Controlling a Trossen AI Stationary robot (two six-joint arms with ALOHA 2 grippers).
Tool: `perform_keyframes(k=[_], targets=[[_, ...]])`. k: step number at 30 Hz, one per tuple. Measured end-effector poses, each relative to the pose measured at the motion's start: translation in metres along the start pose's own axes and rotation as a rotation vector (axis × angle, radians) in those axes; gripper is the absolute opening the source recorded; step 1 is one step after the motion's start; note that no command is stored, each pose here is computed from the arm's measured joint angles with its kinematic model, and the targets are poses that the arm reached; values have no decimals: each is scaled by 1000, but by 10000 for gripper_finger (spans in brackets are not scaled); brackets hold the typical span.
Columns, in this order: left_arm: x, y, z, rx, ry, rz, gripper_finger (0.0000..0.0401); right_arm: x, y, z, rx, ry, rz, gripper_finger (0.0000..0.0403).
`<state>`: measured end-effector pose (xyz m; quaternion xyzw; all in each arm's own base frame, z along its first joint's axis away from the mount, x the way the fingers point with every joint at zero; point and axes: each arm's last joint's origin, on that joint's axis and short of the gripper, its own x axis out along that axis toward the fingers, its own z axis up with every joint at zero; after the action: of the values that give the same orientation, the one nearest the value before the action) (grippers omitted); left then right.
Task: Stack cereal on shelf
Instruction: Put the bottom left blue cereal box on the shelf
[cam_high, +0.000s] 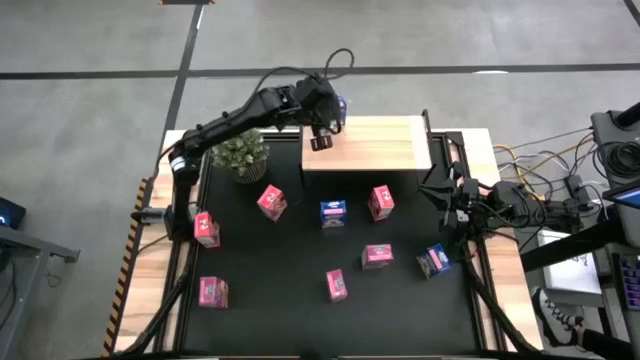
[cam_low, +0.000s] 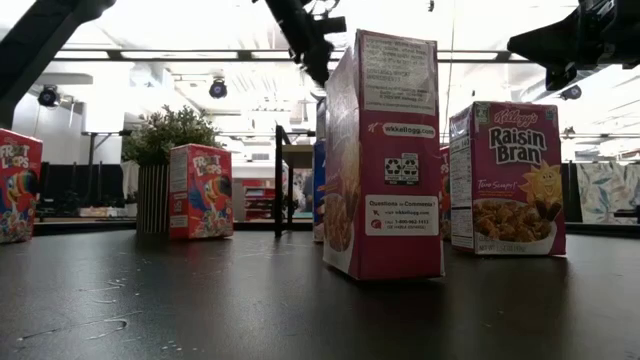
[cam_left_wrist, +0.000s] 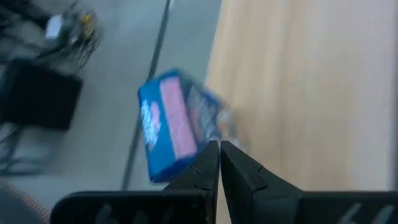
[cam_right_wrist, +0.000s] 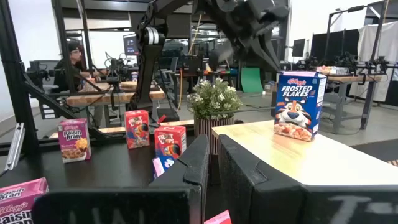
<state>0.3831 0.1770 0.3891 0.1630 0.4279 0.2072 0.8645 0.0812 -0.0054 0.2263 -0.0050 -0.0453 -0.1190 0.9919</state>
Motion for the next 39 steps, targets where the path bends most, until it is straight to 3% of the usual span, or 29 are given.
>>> perform_keyframes(k=[4,10,17,20,24,35,39], targets=[[-27,5,17,-9,-202,-190,0,0,0,0,0,1,0,28],[-45,33,14,-67,-253,-102,29,0,0,0,4,1,0,28],[-24,63,-5,-230,-204,-116,121,0,0,0,-1,3,0,28],[-8,67,-8,-242,-191,-116,138,0,0,0,-3,3,0,28],[10,66,-4,-240,-220,-105,121,0,0,0,-3,3,0,28],[31,63,-10,-207,-169,-121,9,1,0,-4,-6,16,0,28],[32,61,-13,-165,-131,-137,5,1,0,-5,-8,20,0,28]])
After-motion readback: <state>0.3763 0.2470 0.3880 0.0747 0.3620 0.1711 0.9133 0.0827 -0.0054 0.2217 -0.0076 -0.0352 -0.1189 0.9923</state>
